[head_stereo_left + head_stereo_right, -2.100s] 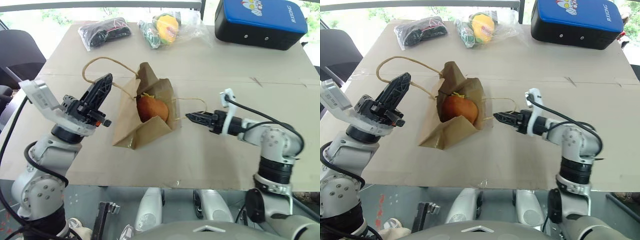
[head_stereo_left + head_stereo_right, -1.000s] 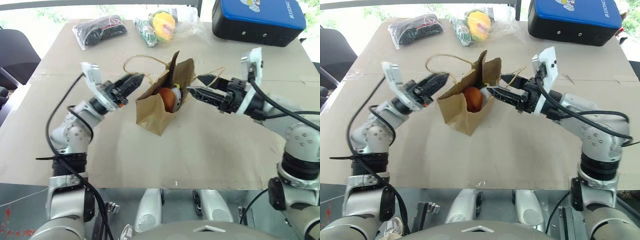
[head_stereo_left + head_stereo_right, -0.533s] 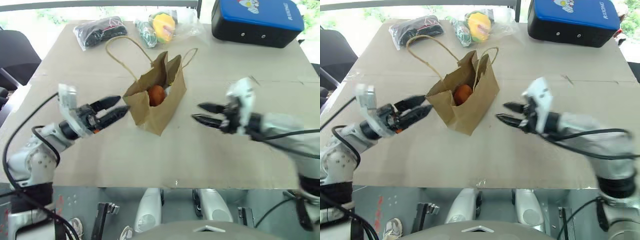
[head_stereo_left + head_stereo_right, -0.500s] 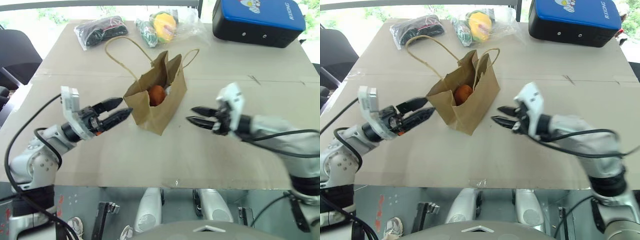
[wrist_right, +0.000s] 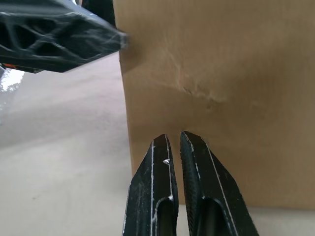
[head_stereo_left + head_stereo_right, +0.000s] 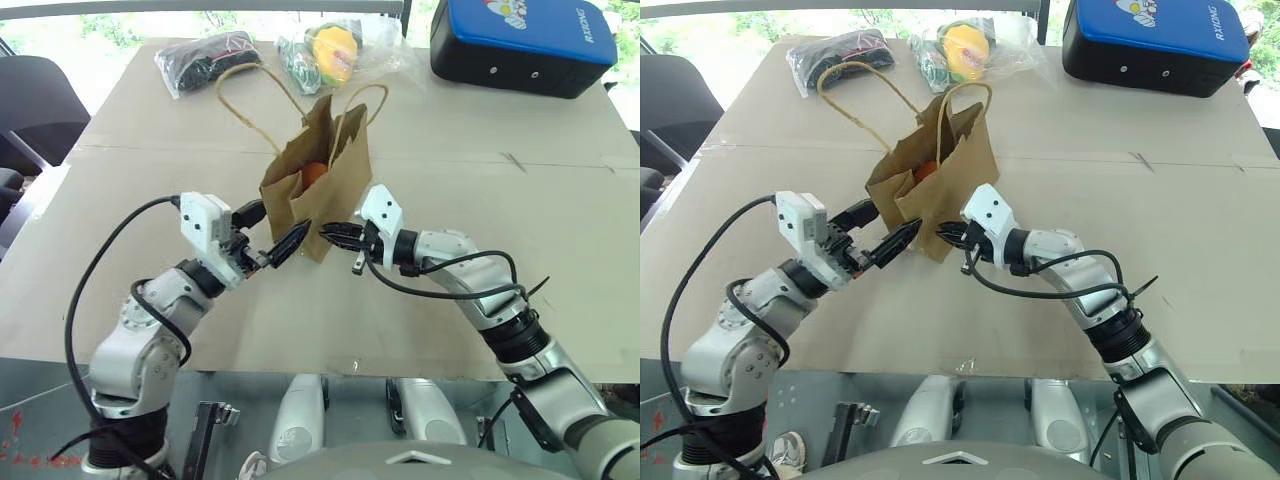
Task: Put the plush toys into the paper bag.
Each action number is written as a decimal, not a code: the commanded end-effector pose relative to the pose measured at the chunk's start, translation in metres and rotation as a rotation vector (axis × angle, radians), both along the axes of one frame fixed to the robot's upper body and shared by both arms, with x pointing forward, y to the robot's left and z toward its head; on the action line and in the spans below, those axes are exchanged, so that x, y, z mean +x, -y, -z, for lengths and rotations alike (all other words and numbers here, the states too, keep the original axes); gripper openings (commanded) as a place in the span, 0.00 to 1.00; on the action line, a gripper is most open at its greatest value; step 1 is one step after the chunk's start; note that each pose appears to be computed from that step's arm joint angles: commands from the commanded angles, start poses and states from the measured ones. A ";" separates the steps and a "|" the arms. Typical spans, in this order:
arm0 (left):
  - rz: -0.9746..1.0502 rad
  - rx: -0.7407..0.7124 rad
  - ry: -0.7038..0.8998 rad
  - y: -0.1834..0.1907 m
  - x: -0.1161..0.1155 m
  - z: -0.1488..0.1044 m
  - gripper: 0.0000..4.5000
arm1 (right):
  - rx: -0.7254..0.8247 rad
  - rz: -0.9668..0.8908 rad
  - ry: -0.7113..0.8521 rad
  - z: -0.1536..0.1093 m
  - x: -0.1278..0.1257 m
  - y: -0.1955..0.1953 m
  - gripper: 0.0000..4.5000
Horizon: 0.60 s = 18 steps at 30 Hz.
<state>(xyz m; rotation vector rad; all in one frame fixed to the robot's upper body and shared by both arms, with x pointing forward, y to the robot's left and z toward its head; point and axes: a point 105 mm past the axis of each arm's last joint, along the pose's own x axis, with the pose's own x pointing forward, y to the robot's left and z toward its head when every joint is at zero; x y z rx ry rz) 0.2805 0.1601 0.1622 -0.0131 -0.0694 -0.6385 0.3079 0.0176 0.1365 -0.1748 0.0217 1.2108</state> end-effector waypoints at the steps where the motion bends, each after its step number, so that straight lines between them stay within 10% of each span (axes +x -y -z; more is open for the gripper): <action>1: -0.078 0.052 0.081 0.007 0.007 -0.005 1.00 | 0.033 -0.007 0.052 -0.013 -0.003 0.007 0.03; 4: -0.112 0.073 0.094 0.013 0.013 0.000 1.00 | 0.060 -0.004 0.039 -0.020 -0.009 0.021 0.07; 8: -0.095 0.020 0.102 0.018 0.016 0.003 0.88 | 0.070 0.051 0.070 -0.032 -0.018 0.054 0.45; 13: -0.031 -0.019 0.139 0.007 0.016 -0.004 0.38 | 0.101 0.170 0.132 -0.043 -0.023 0.094 0.99; 18: 0.242 0.032 0.194 -0.007 0.012 -0.022 0.01 | 0.068 0.275 0.165 -0.046 -0.032 0.144 1.00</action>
